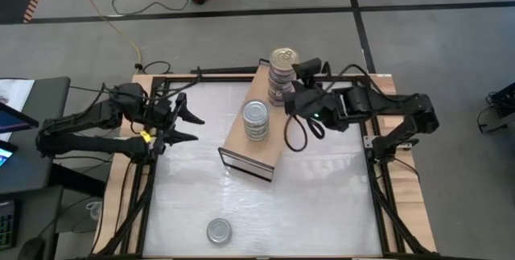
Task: Stack canned seafood by type on shelf
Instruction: Stack the green tuna can on top of the stacked green tuna can on the shelf
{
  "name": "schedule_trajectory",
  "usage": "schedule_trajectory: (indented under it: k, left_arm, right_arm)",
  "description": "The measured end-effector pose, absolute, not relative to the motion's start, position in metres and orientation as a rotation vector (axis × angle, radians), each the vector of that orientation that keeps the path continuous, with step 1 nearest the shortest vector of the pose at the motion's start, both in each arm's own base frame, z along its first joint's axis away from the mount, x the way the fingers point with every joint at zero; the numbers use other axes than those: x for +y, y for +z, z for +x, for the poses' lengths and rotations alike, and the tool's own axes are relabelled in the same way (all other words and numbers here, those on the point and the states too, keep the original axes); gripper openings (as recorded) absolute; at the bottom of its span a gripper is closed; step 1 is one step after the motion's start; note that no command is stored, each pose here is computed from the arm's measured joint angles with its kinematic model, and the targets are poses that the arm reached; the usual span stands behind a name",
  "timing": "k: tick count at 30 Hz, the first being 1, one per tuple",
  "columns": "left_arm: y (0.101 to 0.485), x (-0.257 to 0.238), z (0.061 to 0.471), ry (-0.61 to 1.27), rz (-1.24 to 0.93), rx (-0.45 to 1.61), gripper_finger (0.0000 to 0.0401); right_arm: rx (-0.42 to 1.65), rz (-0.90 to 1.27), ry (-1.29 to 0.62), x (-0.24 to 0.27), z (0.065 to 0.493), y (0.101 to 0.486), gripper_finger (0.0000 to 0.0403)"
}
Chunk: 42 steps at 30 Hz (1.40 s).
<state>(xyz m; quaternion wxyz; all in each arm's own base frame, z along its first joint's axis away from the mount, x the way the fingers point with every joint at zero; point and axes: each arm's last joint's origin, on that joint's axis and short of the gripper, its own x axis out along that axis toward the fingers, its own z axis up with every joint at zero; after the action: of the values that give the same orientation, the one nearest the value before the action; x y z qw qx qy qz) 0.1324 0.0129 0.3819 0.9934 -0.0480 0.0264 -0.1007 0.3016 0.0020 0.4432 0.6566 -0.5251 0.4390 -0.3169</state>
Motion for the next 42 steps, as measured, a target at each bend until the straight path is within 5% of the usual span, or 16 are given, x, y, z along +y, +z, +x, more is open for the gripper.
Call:
schedule_trajectory:
  k: [8, 13, 19, 27, 42]
  left_arm:
    - [0.358, 0.004, 0.128, -0.273, 0.008, 0.290, 0.0224]
    - [0.345, -0.016, 0.129, -0.356, -0.008, 0.383, 0.0224]
    - [0.340, -0.042, 0.128, -0.418, 0.005, 0.413, 0.0224]
    - [0.331, -0.083, 0.135, -0.623, -0.115, 0.530, 0.0224]
    - [0.262, -0.153, 0.198, -0.183, -0.421, 0.825, 0.0224]
  right_arm:
    - [0.757, -0.751, -0.768, 0.033, 0.275, 0.444, 0.0305]
    - [0.782, -0.351, -0.723, 0.043, 0.261, 0.418, 0.0305]
    - [0.785, -0.303, -0.742, 0.070, 0.256, 0.362, 0.0305]
    - [0.506, -0.107, -0.643, 0.088, 0.229, 0.302, 0.0305]
    - [0.446, -0.038, -0.639, 0.095, 0.242, 0.254, 0.0305]
